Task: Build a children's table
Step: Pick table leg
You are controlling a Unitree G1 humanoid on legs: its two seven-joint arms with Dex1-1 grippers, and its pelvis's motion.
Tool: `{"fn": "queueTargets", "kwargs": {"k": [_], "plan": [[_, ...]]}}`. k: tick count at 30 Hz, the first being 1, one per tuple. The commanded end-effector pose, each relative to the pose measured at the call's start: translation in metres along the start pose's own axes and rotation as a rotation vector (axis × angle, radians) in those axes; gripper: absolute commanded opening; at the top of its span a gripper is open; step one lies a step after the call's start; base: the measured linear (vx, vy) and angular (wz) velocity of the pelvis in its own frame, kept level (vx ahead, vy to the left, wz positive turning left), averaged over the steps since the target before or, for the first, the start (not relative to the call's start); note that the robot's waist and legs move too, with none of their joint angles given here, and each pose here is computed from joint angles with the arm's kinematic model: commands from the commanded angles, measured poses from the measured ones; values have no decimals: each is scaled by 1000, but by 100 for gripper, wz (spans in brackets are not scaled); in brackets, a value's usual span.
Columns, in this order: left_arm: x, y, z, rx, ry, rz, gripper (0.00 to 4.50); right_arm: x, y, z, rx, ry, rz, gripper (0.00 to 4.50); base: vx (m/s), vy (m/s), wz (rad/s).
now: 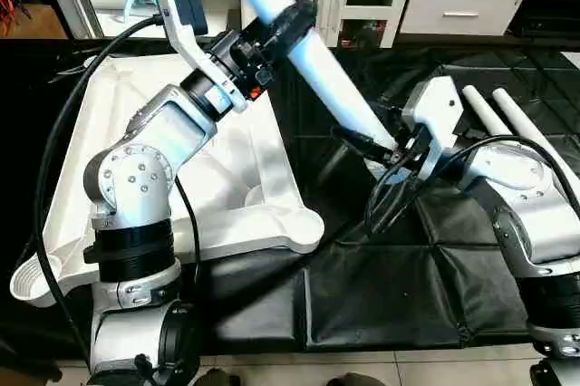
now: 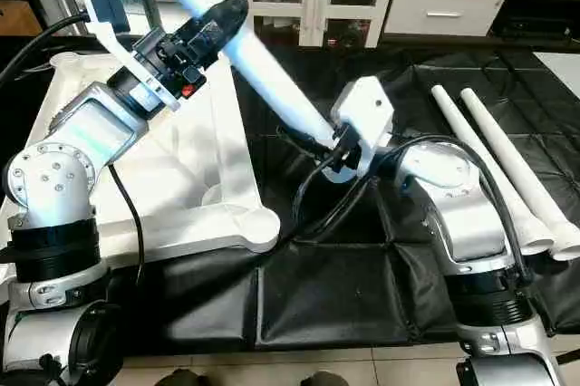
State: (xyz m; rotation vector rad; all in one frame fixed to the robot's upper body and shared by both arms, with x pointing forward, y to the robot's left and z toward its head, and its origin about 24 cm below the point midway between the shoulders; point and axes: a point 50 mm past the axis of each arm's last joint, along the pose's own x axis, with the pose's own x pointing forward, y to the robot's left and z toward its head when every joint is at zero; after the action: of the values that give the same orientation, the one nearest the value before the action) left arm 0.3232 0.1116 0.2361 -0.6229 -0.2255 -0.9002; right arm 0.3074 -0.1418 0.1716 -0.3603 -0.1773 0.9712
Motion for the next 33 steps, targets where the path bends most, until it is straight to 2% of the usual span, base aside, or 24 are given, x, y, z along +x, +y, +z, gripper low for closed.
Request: {"fn": "queueTargets", "kwargs": {"k": [1, 5, 6, 9, 11, 20, 21, 24, 27, 29, 31, 33], "plan": [[3, -2, 6, -1, -24, -9, 284, -2, -1, 7, -50, -22, 6, 187, 0, 0, 0], [3, -2, 7, -22, -33, -18, 263, -3, -2, 7, -57, -18, 0, 187, 0, 0, 0], [3, -1, 7, -19, -37, -15, 243, -3, -2, 7, -59, -17, -3, 187, 0, 0, 0], [2, -1, 7, -10, -34, -8, 239, -3, -3, 6, -65, -16, -8, 187, 0, 0, 0], [2, 0, 8, -7, -39, -3, 206, -3, -3, 6, -66, -16, -9, 187, 0, 0, 0], [3, 0, 12, 2, -64, 3, 172, -2, -4, 3, -79, 2, -19, 187, 0, 0, 0], [3, 0, 12, 3, -65, 2, 172, -2, -4, 3, -79, 3, -22, 243, 0, 0, 0], [4, -2, 12, 59, -65, -1, 172, -3, -6, 1, -70, 16, -38, 257, 0, 0, 0], [5, -9, 11, 241, -56, -12, 171, -3, -13, -6, -127, 66, -122, 300, 0, 0, 0], [6, -11, 10, 301, -63, -13, 170, -1, -13, -8, -149, 81, -148, 304, 0, 0, 0], [7, -17, 6, 374, -104, -6, 170, 8, -8, -15, -193, 115, -197, 334, 0, 0, 0], [8, -22, 4, 423, -128, -5, 170, 17, -5, -21, -187, 146, -290, 342, 0, 0, 0]]}}
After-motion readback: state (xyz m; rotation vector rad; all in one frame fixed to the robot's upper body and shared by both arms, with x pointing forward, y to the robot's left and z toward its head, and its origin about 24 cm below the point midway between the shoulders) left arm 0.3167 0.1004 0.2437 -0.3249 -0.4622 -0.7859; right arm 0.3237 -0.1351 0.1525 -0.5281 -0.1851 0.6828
